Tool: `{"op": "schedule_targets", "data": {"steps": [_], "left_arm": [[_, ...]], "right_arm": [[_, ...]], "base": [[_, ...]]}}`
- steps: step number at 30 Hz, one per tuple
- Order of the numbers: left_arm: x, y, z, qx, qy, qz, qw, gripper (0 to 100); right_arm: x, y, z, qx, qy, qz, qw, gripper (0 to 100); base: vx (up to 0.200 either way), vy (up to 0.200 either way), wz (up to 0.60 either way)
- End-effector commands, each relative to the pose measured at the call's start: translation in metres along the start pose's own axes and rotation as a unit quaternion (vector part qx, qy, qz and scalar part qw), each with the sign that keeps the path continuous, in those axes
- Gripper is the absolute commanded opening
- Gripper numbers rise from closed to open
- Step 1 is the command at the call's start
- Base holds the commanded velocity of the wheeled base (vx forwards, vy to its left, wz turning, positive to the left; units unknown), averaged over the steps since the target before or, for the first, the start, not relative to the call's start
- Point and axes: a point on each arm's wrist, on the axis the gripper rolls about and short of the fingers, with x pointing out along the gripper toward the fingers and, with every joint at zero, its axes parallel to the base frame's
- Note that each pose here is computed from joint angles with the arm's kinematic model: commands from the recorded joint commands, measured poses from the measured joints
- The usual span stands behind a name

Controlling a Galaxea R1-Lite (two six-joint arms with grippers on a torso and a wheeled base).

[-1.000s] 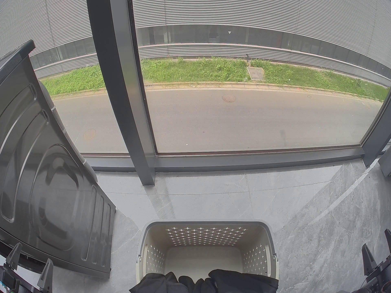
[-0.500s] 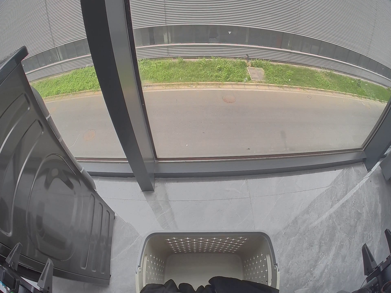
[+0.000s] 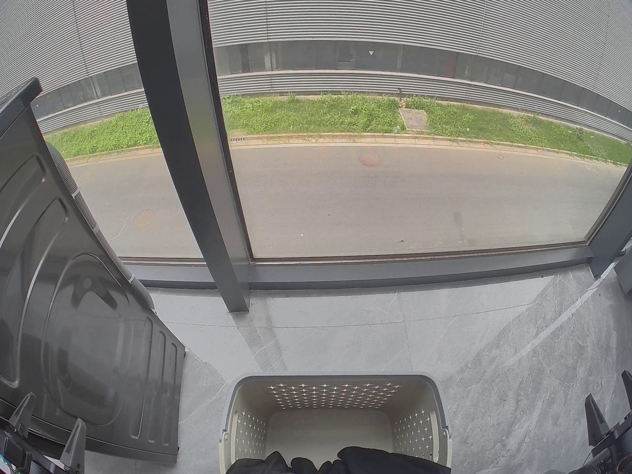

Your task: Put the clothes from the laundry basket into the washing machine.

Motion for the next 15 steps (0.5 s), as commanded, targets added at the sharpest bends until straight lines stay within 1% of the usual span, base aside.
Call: {"op": "schedule_targets", "data": {"steps": [1, 15], "left_arm": [[0.0002, 0.0001, -0.0052, 0.0, 0.001, 0.0, 1.0, 100], [0.0002, 0.0001, -0.0052, 0.0, 0.001, 0.0, 1.0, 100]], "right_arm": [[0.0008, 0.0, -0.005, 0.0, 0.006, 0.0, 1.0, 100], [0.0008, 0.0, -0.005, 0.0, 0.006, 0.0, 1.0, 100]], "base": [[-0.2, 0.0, 0.0], [-0.2, 0.0, 0.0]]}}
